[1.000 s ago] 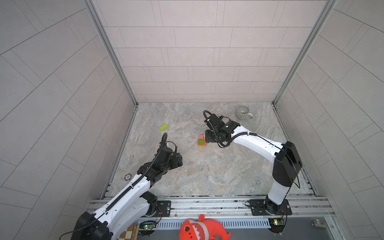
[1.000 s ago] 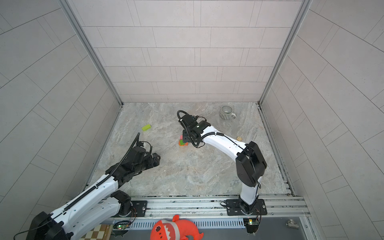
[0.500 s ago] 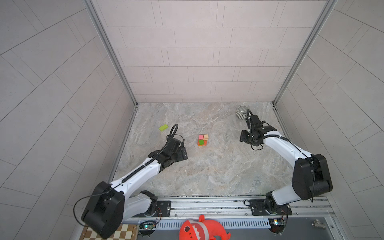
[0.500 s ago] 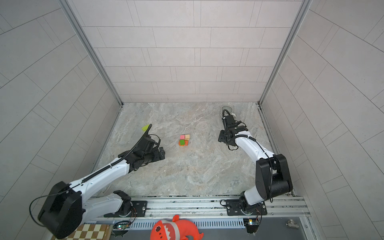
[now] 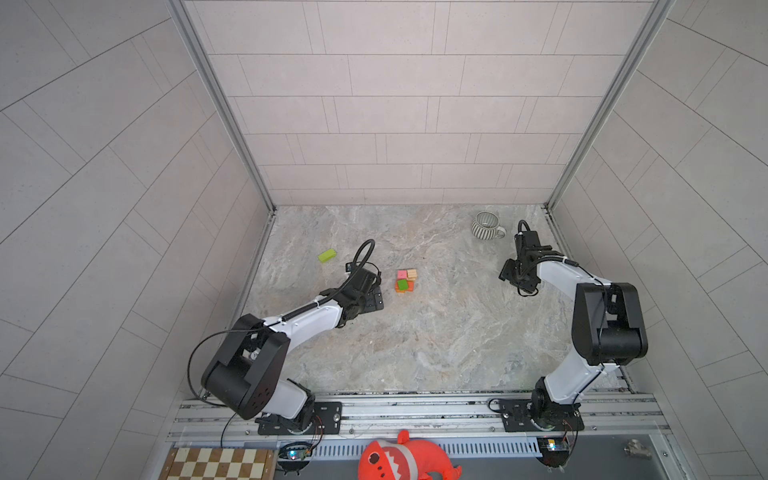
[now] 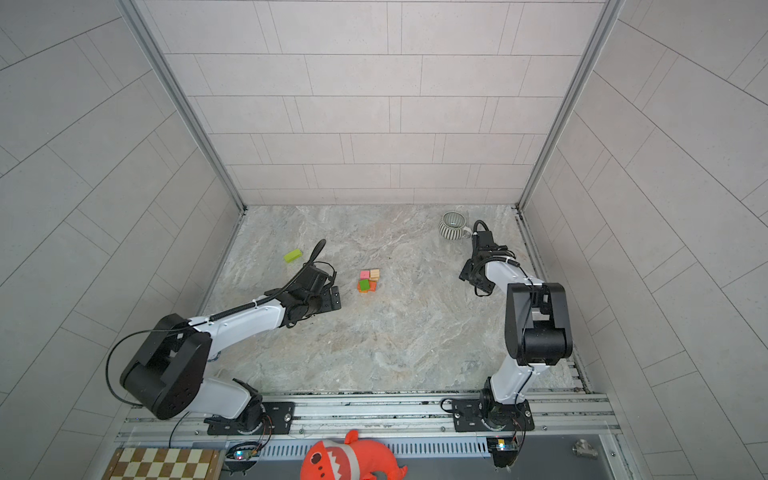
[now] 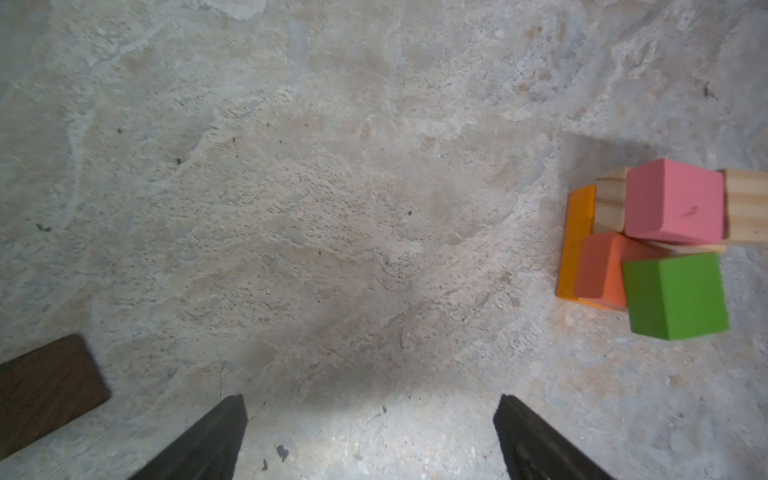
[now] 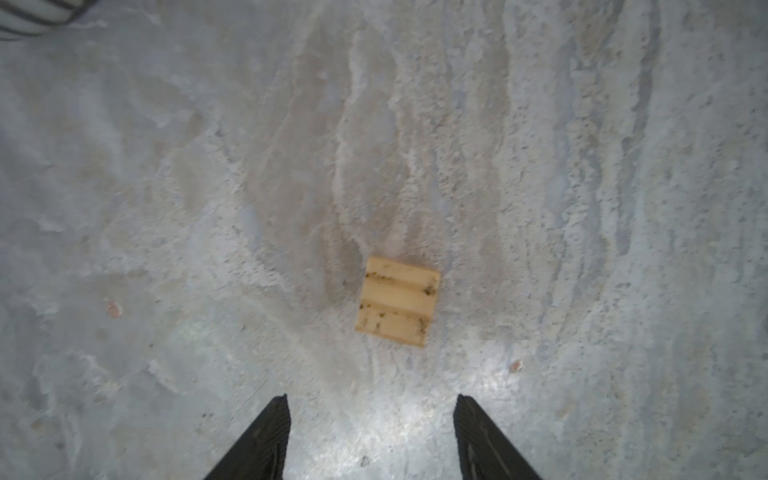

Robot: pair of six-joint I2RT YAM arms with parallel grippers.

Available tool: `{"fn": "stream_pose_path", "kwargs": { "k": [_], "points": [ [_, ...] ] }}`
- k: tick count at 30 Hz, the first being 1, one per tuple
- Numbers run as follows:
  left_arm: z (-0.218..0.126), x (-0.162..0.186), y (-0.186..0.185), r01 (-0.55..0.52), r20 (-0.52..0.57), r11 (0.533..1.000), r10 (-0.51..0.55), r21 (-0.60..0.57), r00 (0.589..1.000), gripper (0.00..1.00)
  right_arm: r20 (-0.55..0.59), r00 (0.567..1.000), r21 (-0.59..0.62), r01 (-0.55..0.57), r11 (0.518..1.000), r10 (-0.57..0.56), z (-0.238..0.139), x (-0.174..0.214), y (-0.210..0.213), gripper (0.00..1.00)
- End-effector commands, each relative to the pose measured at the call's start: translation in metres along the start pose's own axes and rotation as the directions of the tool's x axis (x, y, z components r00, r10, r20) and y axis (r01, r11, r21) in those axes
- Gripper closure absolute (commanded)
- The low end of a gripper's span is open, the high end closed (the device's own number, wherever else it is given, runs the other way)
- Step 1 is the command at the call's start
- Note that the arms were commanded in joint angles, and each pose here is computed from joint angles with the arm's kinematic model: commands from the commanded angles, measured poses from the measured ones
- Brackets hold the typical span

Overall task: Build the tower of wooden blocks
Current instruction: 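Move right gripper away from the stack to the loose wooden cube, then grasp the small wooden cube with right gripper and lift it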

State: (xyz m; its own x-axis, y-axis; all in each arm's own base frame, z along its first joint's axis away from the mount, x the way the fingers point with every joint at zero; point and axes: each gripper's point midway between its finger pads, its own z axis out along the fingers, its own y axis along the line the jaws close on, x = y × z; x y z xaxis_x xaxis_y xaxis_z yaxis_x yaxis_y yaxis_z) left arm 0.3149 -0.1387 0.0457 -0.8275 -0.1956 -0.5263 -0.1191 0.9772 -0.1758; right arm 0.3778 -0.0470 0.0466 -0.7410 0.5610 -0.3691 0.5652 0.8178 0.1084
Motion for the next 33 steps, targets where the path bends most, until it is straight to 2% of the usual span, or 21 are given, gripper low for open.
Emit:
{"fn": "stream_pose_path", "kwargs": {
  "k": [1,12,20,29,33],
  "points": [
    [0.005,-0.007,0.0,0.015,0.056,1.0,-0.014,-0.003,0.998,0.0,0.028,0.999,0.039,-0.032,0.999,0.03,0.008,-0.013,-0.012,0.36],
    [0.011,0.002,0.0,0.023,0.029,1.0,-0.024,0.01,0.999,0.0,0.015,0.998,0.038,-0.063,0.997,0.063,0.028,-0.027,-0.01,0.37],
    [0.014,0.005,-0.002,0.028,0.012,0.999,-0.029,0.018,1.0,0.0,0.003,0.998,0.029,-0.063,0.998,0.063,0.031,-0.03,-0.008,0.58],
    [0.01,0.005,-0.002,0.028,0.011,0.999,-0.029,0.02,1.0,0.0,-0.007,0.999,0.007,-0.048,0.999,0.048,0.026,-0.022,-0.006,0.74],
    [0.004,0.003,0.0,0.024,0.019,1.0,-0.024,0.02,1.0,0.0,-0.012,1.0,-0.01,-0.017,1.0,0.017,0.019,-0.014,0.003,0.77]
  ]
}}
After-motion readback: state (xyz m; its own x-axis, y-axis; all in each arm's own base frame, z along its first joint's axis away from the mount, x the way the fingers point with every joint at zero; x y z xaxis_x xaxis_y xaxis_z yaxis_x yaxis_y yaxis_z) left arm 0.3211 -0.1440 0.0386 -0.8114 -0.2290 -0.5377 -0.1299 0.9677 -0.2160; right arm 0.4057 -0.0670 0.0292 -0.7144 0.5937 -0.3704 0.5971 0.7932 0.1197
